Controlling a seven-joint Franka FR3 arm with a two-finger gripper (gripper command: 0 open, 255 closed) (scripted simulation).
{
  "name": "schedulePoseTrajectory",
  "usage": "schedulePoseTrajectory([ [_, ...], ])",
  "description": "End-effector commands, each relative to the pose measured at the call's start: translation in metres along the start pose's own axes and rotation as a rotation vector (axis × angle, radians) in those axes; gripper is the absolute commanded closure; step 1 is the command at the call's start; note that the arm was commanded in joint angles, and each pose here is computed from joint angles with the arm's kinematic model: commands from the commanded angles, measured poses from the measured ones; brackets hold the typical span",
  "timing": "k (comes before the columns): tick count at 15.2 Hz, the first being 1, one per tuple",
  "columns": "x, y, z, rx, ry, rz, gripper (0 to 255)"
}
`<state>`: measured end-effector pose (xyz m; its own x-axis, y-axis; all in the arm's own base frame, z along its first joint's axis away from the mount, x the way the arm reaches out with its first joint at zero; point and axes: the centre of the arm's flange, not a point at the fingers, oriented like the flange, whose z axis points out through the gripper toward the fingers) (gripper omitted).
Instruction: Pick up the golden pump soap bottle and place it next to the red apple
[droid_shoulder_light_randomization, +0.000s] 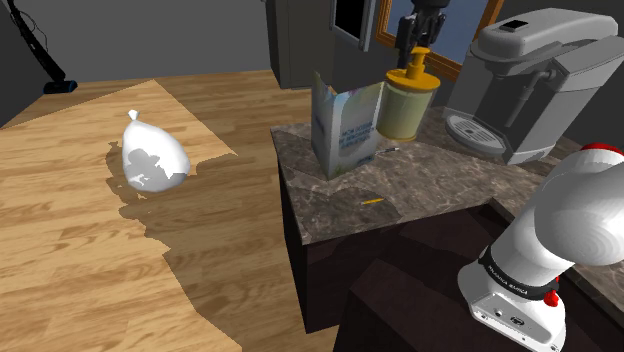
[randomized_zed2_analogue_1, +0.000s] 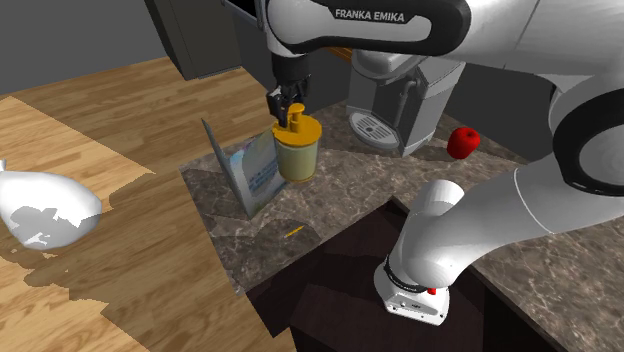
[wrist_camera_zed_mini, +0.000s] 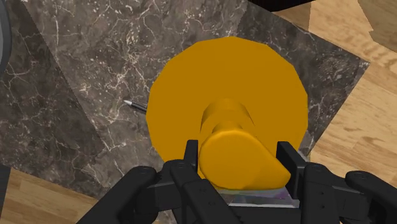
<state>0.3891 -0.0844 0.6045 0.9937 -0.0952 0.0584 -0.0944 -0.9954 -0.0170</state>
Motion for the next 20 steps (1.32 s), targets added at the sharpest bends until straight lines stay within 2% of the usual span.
schedulePoseTrajectory([
  [1,0.001,-0.002,-0.011,0.0,0.0,0.0,255],
  [15,0.005,-0.003,-0.082,0.0,0.0,0.0,255],
  [20,-0.035,0.05,-0.085,0.0,0.0,0.0,255],
])
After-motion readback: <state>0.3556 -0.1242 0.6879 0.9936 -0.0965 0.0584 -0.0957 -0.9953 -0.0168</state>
